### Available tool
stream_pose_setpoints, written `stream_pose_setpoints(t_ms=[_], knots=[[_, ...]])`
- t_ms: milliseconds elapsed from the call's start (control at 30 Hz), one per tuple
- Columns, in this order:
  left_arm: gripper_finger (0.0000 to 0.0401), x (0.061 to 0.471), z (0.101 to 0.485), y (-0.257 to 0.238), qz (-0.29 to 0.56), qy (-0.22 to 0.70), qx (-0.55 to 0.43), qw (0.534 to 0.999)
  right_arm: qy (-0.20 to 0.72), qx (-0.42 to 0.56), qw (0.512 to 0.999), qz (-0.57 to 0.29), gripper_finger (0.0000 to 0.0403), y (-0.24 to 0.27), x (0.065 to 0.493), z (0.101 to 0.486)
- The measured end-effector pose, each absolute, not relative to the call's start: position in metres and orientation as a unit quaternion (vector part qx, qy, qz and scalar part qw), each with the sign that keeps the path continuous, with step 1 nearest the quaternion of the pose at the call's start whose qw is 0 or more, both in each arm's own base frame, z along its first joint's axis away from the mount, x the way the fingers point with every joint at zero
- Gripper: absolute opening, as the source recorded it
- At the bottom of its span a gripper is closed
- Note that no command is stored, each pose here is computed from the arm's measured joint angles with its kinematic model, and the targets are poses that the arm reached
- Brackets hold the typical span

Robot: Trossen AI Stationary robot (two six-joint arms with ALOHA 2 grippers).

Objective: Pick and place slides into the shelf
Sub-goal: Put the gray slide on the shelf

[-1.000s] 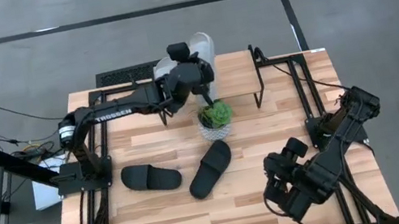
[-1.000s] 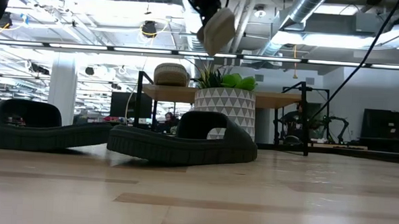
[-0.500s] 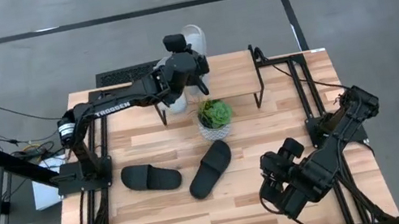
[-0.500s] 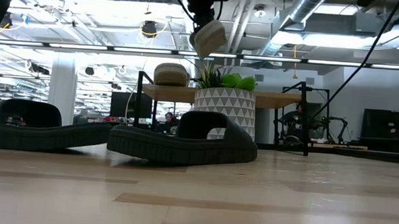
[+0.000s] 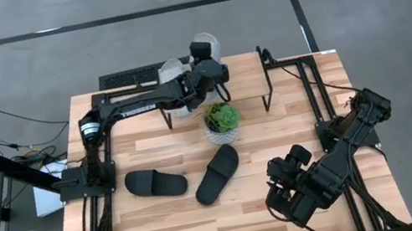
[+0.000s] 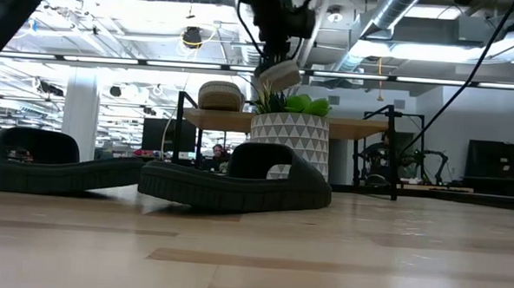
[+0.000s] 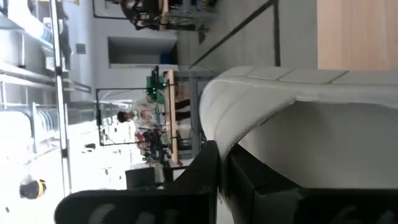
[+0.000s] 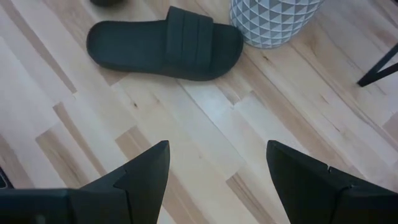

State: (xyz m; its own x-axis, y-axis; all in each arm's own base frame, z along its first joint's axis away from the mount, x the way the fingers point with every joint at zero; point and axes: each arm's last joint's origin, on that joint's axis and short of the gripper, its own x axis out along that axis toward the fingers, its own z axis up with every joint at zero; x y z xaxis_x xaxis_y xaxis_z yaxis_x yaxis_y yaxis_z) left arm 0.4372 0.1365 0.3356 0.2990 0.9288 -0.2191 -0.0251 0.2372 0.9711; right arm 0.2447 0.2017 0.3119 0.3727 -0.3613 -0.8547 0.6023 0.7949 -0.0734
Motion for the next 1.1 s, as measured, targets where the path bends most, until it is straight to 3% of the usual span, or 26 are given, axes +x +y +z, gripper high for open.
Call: stream_pose_setpoints(t_ms=[200,500,867,1100], knots=[[0.0,0.456,0.347,0.141,0.375,0.455,0.512,0.625,0.476,0.127,0.819,-0.294,0.026,0.202,0.245,0.312],[0.0,0.452,0.369,0.163,0.398,0.453,0.516,0.609,0.476,0.127,0.819,-0.294,0.026,0.202,0.245,0.312],[0.0,0.439,0.367,0.191,0.423,0.476,0.49,0.595,0.476,0.127,0.819,-0.294,0.026,0.202,0.245,0.312],[0.0,0.45,0.34,0.193,0.396,0.513,0.498,0.576,0.476,0.126,0.819,-0.294,0.026,0.202,0.245,0.312]])
